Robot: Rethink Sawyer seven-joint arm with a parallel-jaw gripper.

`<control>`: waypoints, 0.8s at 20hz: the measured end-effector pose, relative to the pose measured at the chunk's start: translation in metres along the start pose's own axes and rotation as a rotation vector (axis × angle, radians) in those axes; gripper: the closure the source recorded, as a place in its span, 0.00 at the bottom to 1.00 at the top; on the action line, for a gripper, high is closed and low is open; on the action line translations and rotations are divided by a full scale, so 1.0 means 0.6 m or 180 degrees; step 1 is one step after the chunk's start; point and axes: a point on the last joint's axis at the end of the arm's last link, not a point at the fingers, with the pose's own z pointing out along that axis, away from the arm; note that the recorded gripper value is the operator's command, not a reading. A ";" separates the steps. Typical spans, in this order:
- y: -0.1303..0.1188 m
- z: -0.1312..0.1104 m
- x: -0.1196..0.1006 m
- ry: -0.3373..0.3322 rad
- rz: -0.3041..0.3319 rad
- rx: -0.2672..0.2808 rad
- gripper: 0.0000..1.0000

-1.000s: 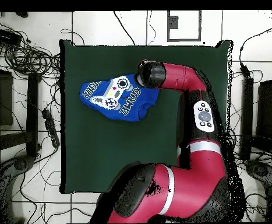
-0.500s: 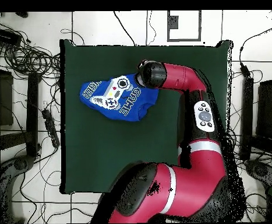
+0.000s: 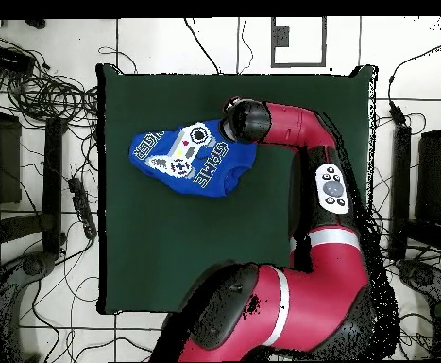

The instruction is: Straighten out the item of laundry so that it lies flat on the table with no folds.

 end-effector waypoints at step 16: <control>0.014 -0.027 -0.022 -0.0014 -0.0333 0.0122 1.00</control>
